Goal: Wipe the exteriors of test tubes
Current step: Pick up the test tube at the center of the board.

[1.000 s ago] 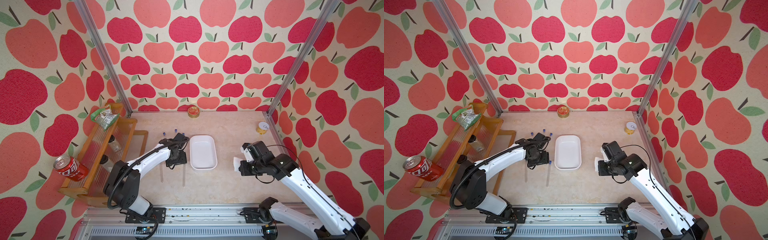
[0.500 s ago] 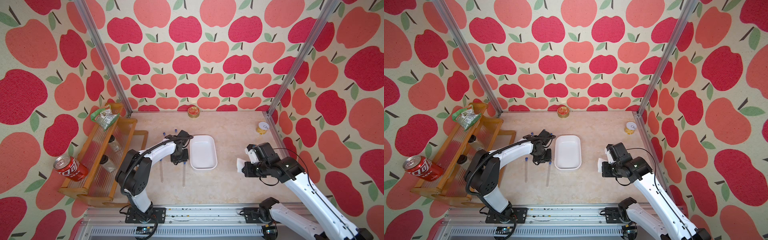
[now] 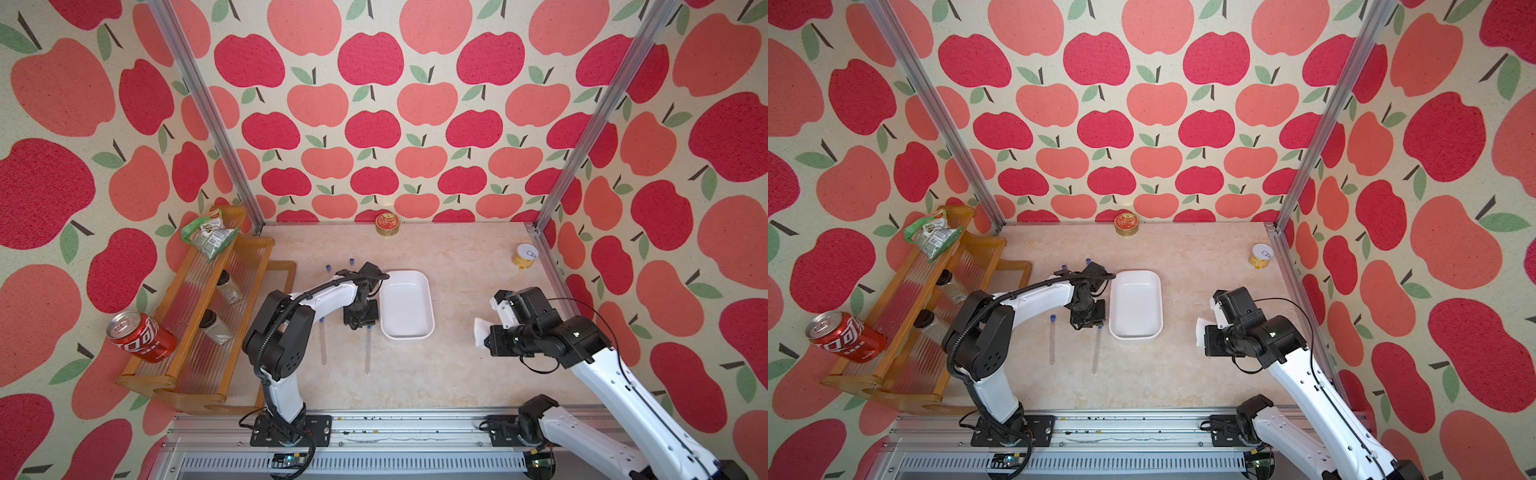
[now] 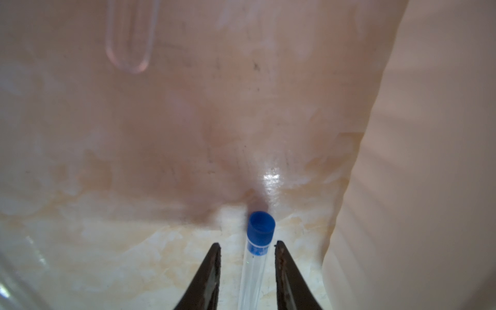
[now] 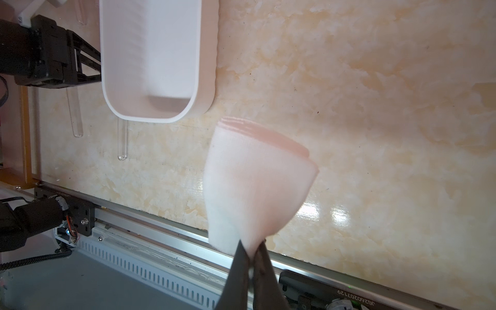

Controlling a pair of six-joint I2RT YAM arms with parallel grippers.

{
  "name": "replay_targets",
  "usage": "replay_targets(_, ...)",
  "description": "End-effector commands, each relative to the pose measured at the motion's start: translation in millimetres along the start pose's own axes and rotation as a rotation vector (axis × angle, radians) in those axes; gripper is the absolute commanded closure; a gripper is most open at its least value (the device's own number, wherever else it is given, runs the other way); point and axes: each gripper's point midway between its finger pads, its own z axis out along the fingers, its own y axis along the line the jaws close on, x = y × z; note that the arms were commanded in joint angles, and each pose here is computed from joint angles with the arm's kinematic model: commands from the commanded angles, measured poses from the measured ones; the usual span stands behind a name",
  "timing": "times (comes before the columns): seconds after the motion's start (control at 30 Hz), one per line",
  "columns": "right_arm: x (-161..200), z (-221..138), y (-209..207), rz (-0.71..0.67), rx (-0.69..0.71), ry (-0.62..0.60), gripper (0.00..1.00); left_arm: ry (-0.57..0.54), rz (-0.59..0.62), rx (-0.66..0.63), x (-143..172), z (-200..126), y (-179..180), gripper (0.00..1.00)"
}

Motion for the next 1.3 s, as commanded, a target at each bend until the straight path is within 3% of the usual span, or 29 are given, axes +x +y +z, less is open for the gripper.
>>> replay_targets(0.0, 11, 1, -5, 0.004, 0.01, 0.031, 1.0, -0.005, 0.024, 0.004, -5, 2, -6, 0.68)
replay_targets(0.87, 12, -2, -8, 0.01, 0.012, 0.021, 1.0, 0.055, 0.009, -0.12, 5, 21, 10, 0.79)
replay_targets(1.27, 11, 2, -4, 0.007, -0.011, 0.03, 1.0, 0.063, 0.017, -0.124, 11, 17, 8, 0.94)
